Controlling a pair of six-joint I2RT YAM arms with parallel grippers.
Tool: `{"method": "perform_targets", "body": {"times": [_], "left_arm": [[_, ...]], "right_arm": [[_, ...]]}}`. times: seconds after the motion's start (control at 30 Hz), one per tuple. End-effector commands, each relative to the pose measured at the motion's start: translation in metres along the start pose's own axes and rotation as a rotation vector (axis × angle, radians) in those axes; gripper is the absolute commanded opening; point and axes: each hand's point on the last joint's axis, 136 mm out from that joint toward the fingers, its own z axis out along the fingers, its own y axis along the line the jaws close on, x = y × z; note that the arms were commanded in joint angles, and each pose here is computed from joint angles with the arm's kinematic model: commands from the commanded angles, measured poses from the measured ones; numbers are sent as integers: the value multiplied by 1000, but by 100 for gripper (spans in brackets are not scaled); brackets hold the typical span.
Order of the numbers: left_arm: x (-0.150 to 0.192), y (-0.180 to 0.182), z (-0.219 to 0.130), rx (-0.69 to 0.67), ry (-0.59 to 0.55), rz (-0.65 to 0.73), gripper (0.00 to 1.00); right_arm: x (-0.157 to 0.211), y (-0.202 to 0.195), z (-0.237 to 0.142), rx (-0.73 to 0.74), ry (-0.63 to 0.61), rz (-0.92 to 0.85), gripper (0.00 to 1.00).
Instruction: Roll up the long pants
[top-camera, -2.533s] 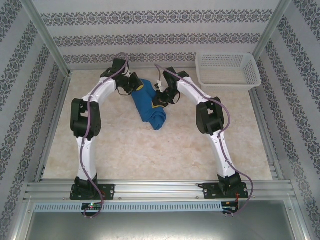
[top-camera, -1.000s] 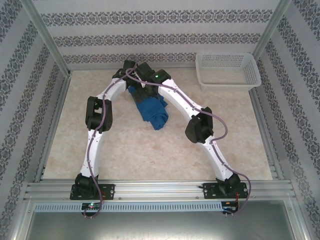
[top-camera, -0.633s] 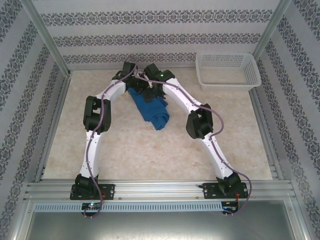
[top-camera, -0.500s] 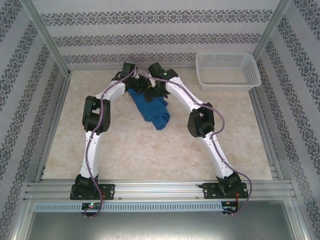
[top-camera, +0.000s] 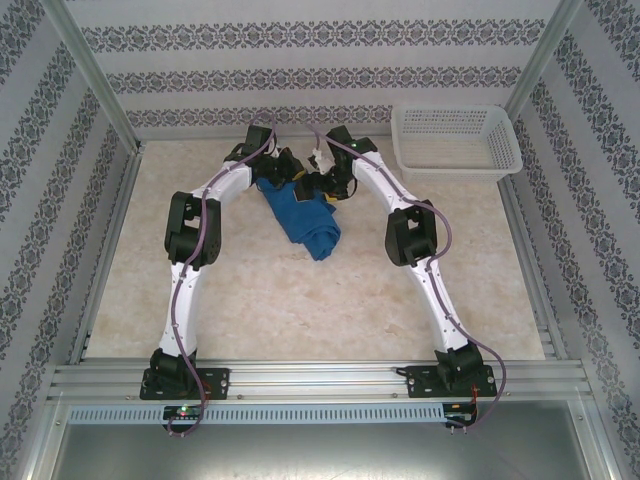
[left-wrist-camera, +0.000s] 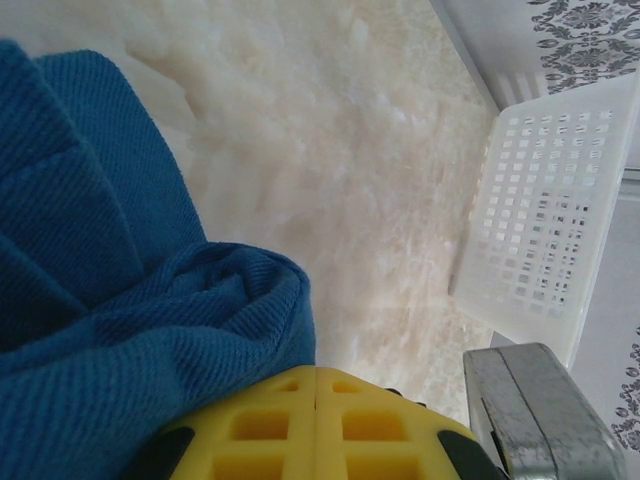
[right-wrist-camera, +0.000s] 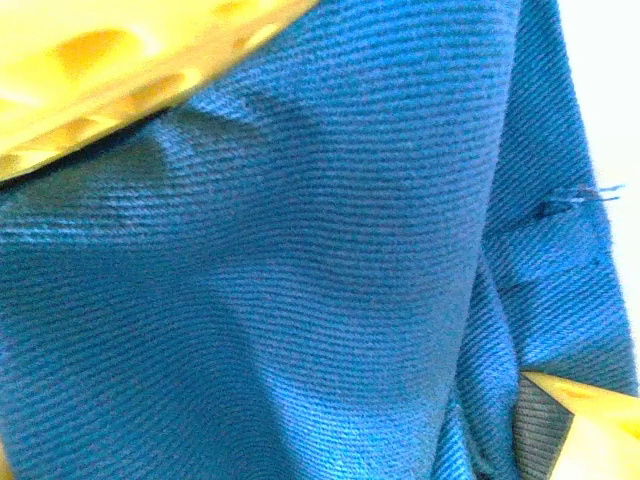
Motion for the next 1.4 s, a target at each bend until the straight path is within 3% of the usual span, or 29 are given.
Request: {"method": "perform_targets", "body": {"times": [0.0, 0.07, 0.17, 0.3, 0.33, 0.37, 0.4, 0.73, 1.07, 1.17, 1.37], "left_arm": [[38, 27, 8, -117, 117, -68, 0], [39, 27, 8, -117, 119, -66, 0], [40, 26, 9, -115, 121, -66, 0], [39, 26, 9, -112, 120, -67, 0], [39, 27, 9, -112, 121, -67, 0], [40, 25, 10, -110, 121, -64, 0], [39, 25, 10, -110, 120, -64, 0], [19, -6, -12, -100, 84, 1, 0], [-73, -73, -120, -5, -149, 65, 0], [-75, -72, -131, -18, -159, 76, 0], [-63, -44, -114, -53, -97, 26, 0]], "right_arm": [[30, -26, 24, -16, 113, 107, 92], [34, -24, 24, -21, 130, 106, 89], [40, -20, 24, -46, 153, 112, 74], [52, -11, 27, -48, 196, 97, 40], [56, -9, 28, -43, 209, 89, 28], [58, -8, 28, -37, 215, 81, 9], [60, -7, 29, -24, 219, 73, 0], [64, 4, 18, -34, 204, 64, 0], [50, 34, -22, -74, 117, 37, 0], [34, 52, -41, -103, 58, 22, 0], [3, 86, -85, -173, -68, -11, 0]]}}
